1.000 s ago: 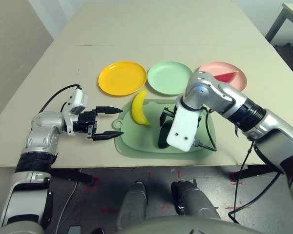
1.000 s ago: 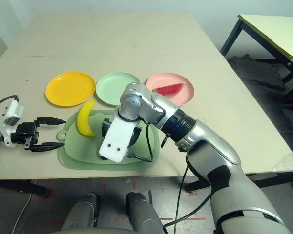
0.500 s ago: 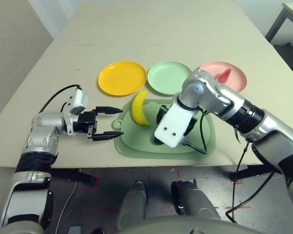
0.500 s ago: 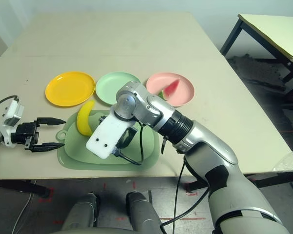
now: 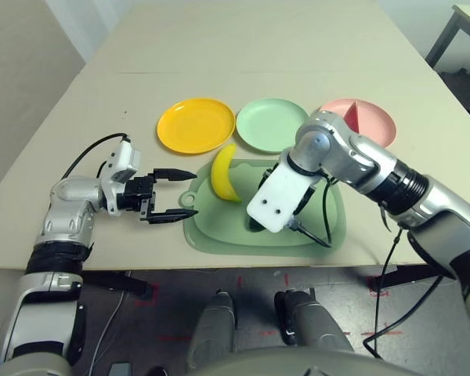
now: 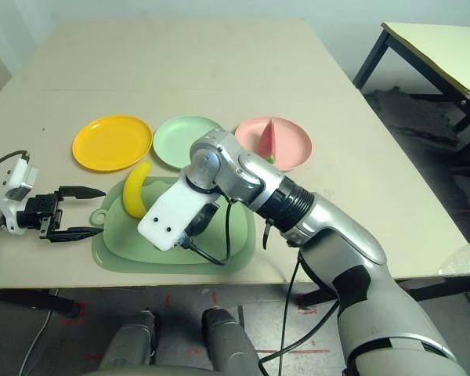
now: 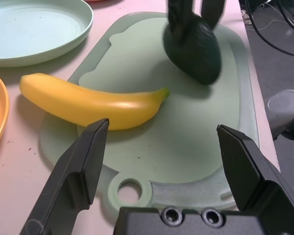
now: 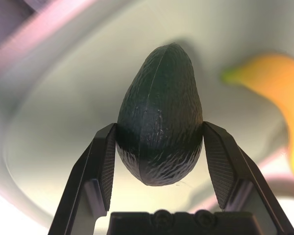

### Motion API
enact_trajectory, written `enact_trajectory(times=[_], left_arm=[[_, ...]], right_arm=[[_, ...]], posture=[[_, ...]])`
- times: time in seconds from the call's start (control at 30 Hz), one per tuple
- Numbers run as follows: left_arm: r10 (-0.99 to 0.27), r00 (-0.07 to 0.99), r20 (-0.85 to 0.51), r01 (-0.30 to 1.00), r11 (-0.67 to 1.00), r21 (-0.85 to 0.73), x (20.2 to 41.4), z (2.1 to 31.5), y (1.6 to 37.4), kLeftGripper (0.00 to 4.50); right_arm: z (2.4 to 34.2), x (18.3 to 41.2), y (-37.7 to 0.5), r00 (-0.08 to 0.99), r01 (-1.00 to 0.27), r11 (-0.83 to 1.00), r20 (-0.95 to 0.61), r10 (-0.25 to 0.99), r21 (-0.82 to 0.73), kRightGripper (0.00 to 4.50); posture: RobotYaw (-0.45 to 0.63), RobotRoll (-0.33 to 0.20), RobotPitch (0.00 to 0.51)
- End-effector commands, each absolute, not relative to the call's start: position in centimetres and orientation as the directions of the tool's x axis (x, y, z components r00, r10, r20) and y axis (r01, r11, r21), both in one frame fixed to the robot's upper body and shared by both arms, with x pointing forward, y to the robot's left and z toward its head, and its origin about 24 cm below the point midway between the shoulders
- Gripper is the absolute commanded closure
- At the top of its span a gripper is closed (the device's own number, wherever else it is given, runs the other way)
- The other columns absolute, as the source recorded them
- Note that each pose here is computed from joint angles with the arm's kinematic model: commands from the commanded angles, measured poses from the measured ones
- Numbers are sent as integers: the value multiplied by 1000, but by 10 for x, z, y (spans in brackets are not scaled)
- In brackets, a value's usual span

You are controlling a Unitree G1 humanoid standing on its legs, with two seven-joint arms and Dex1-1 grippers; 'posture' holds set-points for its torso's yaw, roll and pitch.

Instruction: Place the fruits into color-matched plates.

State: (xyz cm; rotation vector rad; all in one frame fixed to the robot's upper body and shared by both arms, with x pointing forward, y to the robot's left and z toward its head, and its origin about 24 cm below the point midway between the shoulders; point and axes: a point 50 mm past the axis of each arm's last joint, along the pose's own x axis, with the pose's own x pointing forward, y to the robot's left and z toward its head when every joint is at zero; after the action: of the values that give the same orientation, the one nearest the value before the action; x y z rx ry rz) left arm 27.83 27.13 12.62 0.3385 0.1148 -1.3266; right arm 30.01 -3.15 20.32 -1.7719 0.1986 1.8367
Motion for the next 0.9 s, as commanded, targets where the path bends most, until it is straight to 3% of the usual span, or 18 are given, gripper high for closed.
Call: enact_trajectory(times=[0.03, 0.27, 0.43, 0.63, 0.8, 0.9], left_arm=[[-933, 273, -235, 955, 233, 183, 280, 127, 266, 0], [-891, 440, -111, 889, 415, 193, 280, 129, 255, 0], [-824, 557, -101, 822, 529, 212, 282, 127, 252, 0], [-813, 573, -108, 811, 542, 223, 278, 125, 249, 0], [-813, 569, -125, 814, 535, 227, 276, 125, 254, 0], [-813, 566, -134, 816, 530, 229, 276, 125, 256, 0]], right_arm=[[217, 315, -36, 86, -519, -799, -949, 303, -302, 1597], [239, 354, -42, 237, -593, -693, -912, 335, -409, 1597], [247, 384, -47, 413, -631, -560, -843, 344, -537, 1597], [230, 403, -65, 553, -628, -489, -790, 265, -605, 1597], [219, 406, -68, 589, -596, -505, -768, 254, -624, 1597], [216, 405, -66, 580, -594, -508, -770, 267, -624, 524]], posture=[[6, 0, 160], [12, 0, 159], [28, 0, 157], [44, 0, 159], [48, 0, 164], [43, 0, 164]])
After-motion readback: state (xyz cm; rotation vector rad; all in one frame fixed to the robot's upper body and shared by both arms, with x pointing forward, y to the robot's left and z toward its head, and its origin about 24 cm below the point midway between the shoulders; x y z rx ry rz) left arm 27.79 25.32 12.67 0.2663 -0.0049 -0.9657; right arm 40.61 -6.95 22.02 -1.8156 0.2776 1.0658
